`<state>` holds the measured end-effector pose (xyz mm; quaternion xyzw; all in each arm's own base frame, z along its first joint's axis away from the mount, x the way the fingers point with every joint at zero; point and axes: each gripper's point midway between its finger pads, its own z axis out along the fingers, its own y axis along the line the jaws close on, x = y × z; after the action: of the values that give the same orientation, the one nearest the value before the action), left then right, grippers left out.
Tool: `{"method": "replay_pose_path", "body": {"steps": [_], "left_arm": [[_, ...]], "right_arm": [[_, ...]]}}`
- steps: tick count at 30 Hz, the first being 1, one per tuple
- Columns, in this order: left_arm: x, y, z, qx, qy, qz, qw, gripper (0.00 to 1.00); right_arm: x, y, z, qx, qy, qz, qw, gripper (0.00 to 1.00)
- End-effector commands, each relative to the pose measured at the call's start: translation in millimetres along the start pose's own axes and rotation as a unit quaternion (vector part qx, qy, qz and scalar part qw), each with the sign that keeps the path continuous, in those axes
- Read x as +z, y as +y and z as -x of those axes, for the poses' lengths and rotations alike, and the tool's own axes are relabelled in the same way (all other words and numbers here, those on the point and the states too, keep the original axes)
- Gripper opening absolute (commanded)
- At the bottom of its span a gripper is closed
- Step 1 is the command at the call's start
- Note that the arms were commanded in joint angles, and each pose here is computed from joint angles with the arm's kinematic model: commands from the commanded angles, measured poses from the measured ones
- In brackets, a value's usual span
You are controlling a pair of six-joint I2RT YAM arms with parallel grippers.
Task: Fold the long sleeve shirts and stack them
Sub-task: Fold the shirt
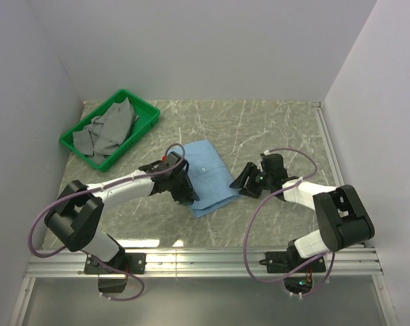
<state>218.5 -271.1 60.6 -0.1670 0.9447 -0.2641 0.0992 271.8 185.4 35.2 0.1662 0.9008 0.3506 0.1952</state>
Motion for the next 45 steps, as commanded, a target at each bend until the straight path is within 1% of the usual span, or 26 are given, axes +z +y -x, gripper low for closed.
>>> {"method": "replay_pose_path", "body": {"steps": [1,6,8,12,14,15,17,18,20,21,22,24,25,27,30,32,33,34,35,36,37,39,40,42,43,45], "left_arm": [[-11.4,-31.1,-1.5,0.002,0.016,-0.043,0.999,0.25],[-15.6,-40.3,-13.4,-0.014,0.041,-0.071,0.997,0.25],[-10.6,-31.0,-20.0,-0.022,0.05,-0.059,0.997,0.25],[2.0,-14.8,-39.1,-0.041,0.092,-0.051,0.994,0.28],[7.0,-6.6,-45.8,-0.049,0.107,-0.044,0.992,0.34],[8.9,-4.3,-49.4,-0.048,0.117,-0.041,0.991,0.41],[9.0,-4.3,-48.9,-0.046,0.117,-0.04,0.991,0.48],[7.4,-3.9,-49.0,-0.042,0.117,-0.038,0.991,0.56],[0.6,-12.3,-41.2,-0.031,0.098,-0.046,0.994,0.66],[-2.7,-11.1,-39.6,-0.026,0.092,-0.041,0.995,0.78],[-5.8,-14.5,-32.5,-0.022,0.073,-0.039,0.996,0.83],[-16.8,-19.0,-25.2,-0.012,0.049,-0.044,0.998,0.91],[-21.0,-16.2,-23.2,-0.012,0.041,-0.034,0.998,0.92],[-33.8,-15.5,-10.4,-0.009,0.0,-0.03,1.0,0.91],[-54.2,-8.5,9.6,-0.011,-0.053,-0.021,0.998,0.89],[-67.7,0.7,29.9,-0.021,-0.092,-0.015,0.995,0.88],[-71.9,4.2,37.1,-0.015,-0.104,-0.013,0.994,0.86],[-77.7,10.8,53.3,-0.028,-0.123,-0.009,0.992,0.86],[-83.0,13.9,62.3,-0.029,-0.136,-0.008,0.99,0.84],[-86.9,17.2,71.0,-0.02,-0.146,-0.006,0.989,0.82],[-96.4,19.4,91.0,-0.033,-0.169,-0.008,0.985,0.8],[-104.7,20.5,113.6,-0.026,-0.201,-0.005,0.979,0.76],[-114.9,15.9,130.6,-0.03,-0.222,-0.013,0.975,0.75],[-119.4,5.2,149.8,-0.024,-0.242,-0.031,0.97,0.71],[-124.1,-1.2,160.5,-0.026,-0.25,-0.044,0.967,0.69],[-116.5,-6.3,170.7,-0.025,-0.246,-0.049,0.968,0.64]], "right_arm": [[0.8,-0.3,0.5,0.004,-0.002,0.007,1.0,0.63],[-0.3,-0.7,1.5,0.005,-0.005,0.004,1.0,0.63],[-1.2,0.0,2.0,0.004,-0.006,0.003,1.0,0.63],[-3.0,0.1,4.5,0.002,-0.011,-0.001,1.0,0.63],[-5.1,1.8,6.4,-0.003,-0.016,-0.003,1.0,0.63],[-6.1,3.6,8.3,-0.006,-0.018,-0.003,1.0,0.63],[-11.2,4.2,11.5,-0.016,-0.026,-0.011,0.999,0.64],[-14.0,8.0,16.5,-0.022,-0.034,-0.01,0.999,0.64],[-22.7,12.1,20.1,-0.038,-0.042,-0.016,0.998,0.65],[-27.3,19.5,26.0,-0.046,-0.05,-0.012,0.998,0.65],[-35.1,23.4,28.2,-0.057,-0.058,-0.013,0.997,0.65],[-45.1,36.5,36.5,-0.071,-0.073,-0.005,0.995,0.66],[-49.3,42.2,37.9,-0.081,-0.076,0.0,0.994,0.66],[-60.9,63.9,38.2,-0.1,-0.075,0.029,0.992,0.66],[-68.0,98.1,24.9,-0.139,-0.045,0.083,0.986,0.66],[-63.7,116.4,4.8,-0.167,-0.007,0.112,0.98,0.66],[-65.3,131.4,-3.3,-0.18,0.012,0.138,0.974,0.66],[-60.0,138.7,-10.0,-0.19,0.029,0.153,0.969,0.65],[-56.8,148.8,-28.3,-0.205,0.056,0.17,0.962,0.64],[-57.9,161.4,-35.4,-0.214,0.072,0.19,0.955,0.63],[-49.5,165.4,-45.2,-0.22,0.094,0.197,0.951,0.61],[-46.8,184.3,-65.0,-0.241,0.127,0.222,0.936,0.59],[-38.1,185.1,-72.2,-0.239,0.147,0.223,0.933,0.57],[-31.9,195.3,-80.7,-0.246,0.166,0.232,0.926,0.52],[-22.5,192.1,-91.8,-0.247,0.19,0.227,0.923,0.48],[-16.5,198.1,-99.4,-0.253,0.21,0.234,0.915,0.45]]}}
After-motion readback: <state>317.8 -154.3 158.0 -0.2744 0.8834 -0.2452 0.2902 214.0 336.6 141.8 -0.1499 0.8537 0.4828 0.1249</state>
